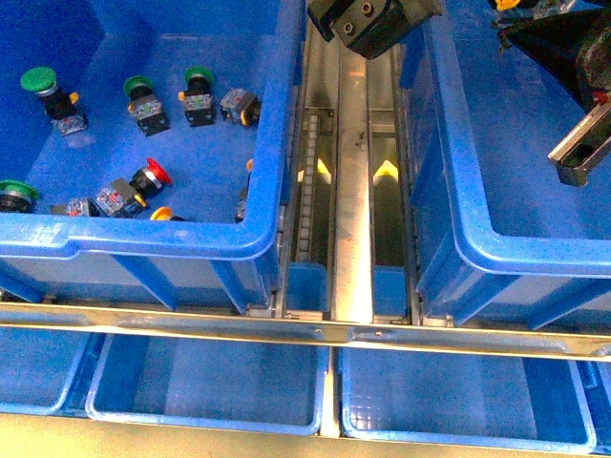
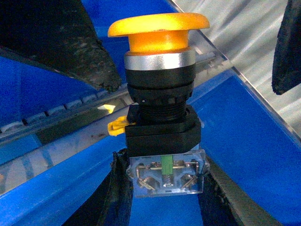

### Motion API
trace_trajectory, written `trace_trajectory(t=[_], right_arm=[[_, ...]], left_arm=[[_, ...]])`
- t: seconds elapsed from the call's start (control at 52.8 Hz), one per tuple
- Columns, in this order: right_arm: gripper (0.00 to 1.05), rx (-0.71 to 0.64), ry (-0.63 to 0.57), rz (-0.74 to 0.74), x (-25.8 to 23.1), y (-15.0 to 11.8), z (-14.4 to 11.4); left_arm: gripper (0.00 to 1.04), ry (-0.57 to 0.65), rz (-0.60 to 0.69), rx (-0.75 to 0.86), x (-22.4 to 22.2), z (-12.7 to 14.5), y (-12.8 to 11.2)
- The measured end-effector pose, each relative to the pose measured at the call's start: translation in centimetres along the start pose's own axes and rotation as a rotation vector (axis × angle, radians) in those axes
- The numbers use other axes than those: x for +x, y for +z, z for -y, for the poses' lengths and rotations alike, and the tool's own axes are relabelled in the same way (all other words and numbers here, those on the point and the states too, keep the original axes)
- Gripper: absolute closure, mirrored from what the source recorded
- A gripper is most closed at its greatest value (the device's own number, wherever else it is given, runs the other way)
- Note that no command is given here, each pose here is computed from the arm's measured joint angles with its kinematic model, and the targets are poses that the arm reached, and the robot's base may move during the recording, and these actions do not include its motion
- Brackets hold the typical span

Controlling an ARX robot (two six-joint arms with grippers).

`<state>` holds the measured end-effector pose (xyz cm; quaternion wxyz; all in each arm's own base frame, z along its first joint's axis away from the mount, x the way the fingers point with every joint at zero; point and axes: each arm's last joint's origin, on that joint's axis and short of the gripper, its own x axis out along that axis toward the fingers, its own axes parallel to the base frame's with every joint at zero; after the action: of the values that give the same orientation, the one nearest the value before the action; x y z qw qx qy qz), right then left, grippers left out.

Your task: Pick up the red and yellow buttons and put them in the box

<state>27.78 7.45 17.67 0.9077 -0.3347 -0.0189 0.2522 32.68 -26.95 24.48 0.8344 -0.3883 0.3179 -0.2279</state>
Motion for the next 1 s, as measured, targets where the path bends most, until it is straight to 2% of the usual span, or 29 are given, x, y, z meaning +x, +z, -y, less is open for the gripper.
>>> trace_trajectory(t=[0.322,0.454,0.814,1.003], right_arm=[[0.73,-0.005,0.016,-0.009,-0.2,-0.2,-0.4],[0.73,-0.007,0.014,-0.015,-0.2,-0.4,-0.3],[0.73,0.009,-0.028,-0.065,-0.7,-1.6,1.1],[0.73,0.018,-0.024,-0.077,-0.9,-1.7,1.2]], left_arm=[[0.08,-0.035,0.113,0.057,-1.5,0.5,0.6],[0.08,-0.032,0.15,0.069,-3.0,0.0,0.8],[0.08,0.106,0.235,0.163,-9.7,-5.9,-0.2],[0.08,0.232,0.242,0.205,-12.1,-9.6,-1.5]])
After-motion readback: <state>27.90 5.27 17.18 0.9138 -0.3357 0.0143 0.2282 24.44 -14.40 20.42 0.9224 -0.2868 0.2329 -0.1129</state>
